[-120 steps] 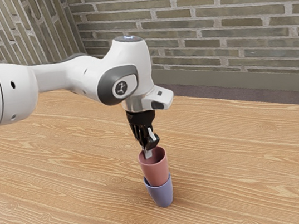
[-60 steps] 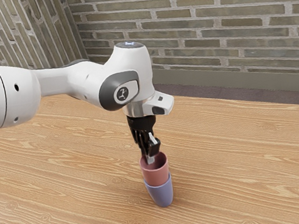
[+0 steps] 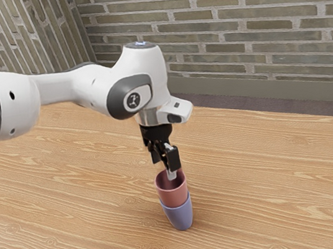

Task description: Place the left cup onto the right cup

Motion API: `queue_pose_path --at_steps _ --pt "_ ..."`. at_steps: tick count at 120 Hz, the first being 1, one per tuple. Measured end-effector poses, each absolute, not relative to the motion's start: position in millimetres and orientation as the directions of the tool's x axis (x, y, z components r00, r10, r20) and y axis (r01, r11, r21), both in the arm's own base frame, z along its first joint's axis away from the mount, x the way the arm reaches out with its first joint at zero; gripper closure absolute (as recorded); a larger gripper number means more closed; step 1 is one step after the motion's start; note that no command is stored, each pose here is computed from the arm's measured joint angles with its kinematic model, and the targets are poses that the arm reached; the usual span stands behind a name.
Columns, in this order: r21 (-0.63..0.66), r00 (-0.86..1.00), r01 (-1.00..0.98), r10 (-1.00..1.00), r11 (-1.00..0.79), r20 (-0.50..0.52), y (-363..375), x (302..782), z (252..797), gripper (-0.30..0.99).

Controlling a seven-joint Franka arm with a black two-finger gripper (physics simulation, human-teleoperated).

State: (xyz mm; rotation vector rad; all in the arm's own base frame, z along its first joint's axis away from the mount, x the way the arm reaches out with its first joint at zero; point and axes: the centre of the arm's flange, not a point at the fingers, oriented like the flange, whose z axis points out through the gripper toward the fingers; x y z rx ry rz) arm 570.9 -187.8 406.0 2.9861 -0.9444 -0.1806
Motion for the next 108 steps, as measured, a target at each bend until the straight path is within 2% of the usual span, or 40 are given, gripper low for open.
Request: queue_pose_path --at_steps 55,108 --pt "0.030 0.818 -0.573 -0.574 -0.819 -0.049 -180.7 551.3 472.1 0.01" --pt "0.033 0.858 -0.511 -0.512 -0.859 -0.040 -160.2 544.5 537.9 0.00"
